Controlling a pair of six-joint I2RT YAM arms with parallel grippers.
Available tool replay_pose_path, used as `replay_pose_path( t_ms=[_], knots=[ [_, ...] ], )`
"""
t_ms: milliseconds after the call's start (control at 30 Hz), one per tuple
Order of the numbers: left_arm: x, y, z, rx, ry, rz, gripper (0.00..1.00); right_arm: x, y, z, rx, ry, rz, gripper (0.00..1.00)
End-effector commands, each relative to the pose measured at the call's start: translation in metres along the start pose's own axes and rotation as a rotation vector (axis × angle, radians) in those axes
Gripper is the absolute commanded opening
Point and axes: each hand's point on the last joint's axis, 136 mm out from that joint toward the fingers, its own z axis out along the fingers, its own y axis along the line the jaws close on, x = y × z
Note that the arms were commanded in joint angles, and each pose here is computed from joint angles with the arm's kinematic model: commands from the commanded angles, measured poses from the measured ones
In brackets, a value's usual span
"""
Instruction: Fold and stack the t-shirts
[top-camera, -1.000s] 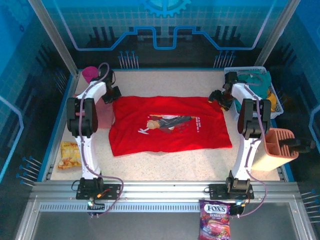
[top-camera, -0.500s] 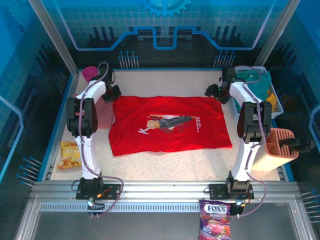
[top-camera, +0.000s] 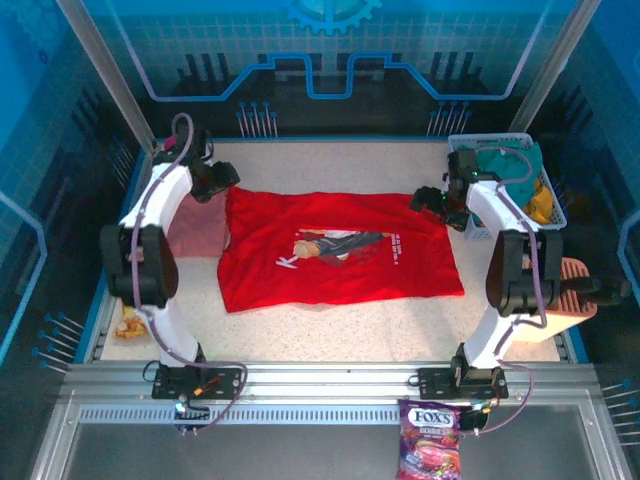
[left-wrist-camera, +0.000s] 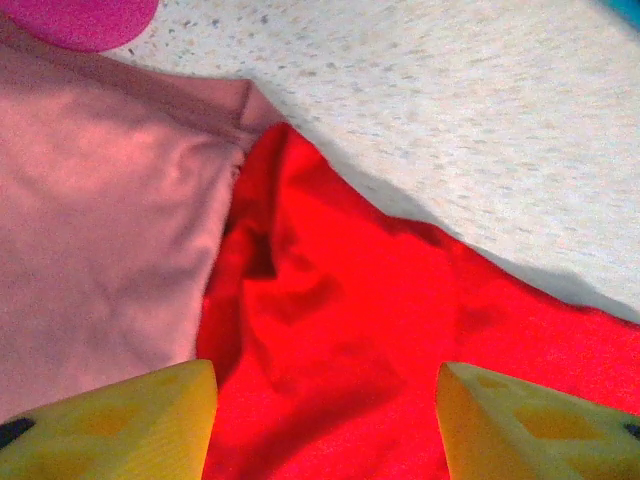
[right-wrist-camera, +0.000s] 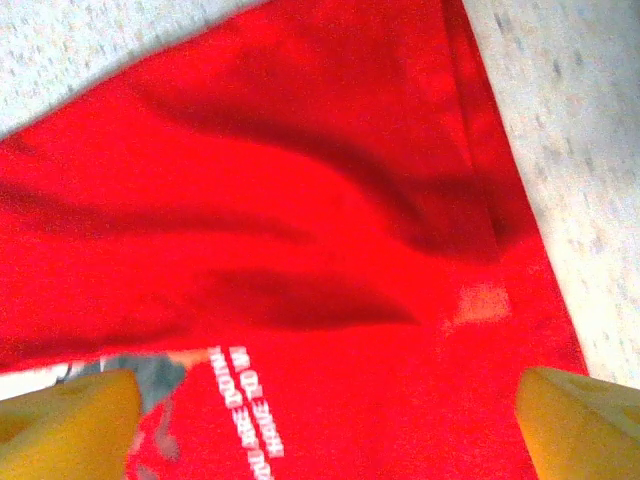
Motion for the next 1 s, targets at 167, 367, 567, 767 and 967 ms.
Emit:
replay_pose_path(
  t_ms=[167,367,567,767,967],
  knots=[
    [0.137,0.044,-0.048,-0.013,0.191,-0.116,0.62,0.076,-0.031,-0.029,0.073,0.102,0.027,1.0],
    [0.223,0.074,-0.068,-0.066,0.297,-0.187,0.61,0.107,-0.069,-0.042,0.206,0.116,0.084,0.94],
    [0.277,0.09,-0.08,-0.122,0.362,-0.251,0.6,0.136,-0.095,-0.025,0.225,0.165,0.195,0.83],
    [0.297,0.103,-0.066,-0.171,0.368,-0.308,0.59,0.153,-0.103,0.0,0.218,0.229,0.227,0.82],
    [0.305,0.118,-0.052,-0.248,0.358,-0.306,0.58,0.159,-0.108,0.011,0.187,0.243,0.246,0.83]
  ],
)
